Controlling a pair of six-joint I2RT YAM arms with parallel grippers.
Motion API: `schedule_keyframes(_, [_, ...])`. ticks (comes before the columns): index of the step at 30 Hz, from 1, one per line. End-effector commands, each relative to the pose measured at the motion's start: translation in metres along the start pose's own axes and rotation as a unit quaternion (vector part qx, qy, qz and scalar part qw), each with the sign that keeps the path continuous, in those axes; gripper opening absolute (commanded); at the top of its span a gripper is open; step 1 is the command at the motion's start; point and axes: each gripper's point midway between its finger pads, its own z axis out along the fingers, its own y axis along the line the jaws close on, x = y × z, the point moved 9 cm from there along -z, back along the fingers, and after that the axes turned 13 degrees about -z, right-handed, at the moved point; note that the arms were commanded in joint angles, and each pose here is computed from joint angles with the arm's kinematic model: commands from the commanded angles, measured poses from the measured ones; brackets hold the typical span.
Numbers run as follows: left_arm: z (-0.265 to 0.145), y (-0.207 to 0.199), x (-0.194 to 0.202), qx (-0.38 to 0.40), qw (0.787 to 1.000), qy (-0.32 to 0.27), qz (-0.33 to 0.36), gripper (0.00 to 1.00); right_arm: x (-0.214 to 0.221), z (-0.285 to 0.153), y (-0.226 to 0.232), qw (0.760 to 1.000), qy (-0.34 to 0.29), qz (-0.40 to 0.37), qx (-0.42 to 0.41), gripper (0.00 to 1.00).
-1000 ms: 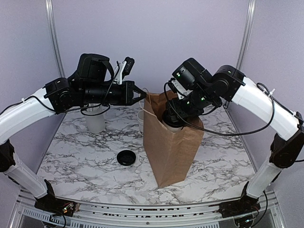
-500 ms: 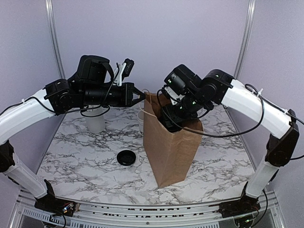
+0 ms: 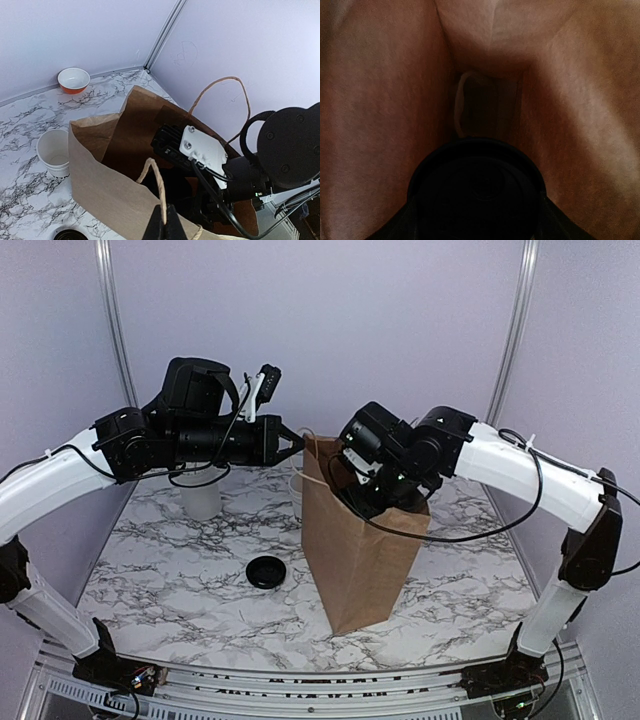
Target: Pack the takeout coffee
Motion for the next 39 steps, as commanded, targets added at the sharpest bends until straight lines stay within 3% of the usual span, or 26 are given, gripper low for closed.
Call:
schedule_keyframes(1, [-0.011, -0.003, -0.004, 0.004, 1.0, -0.017, 0.01, 0.0, 0.003, -0.004, -0.002, 1.0, -0.009, 0.015, -0.009, 0.53])
schedule_keyframes(39, [-0.01, 0.004, -0.002, -0.013, 1.0, -0.022, 0.014, 0.0, 0.038, 0.036, 0.0, 0.995, 0.082, 0.007, -0.058, 0.53])
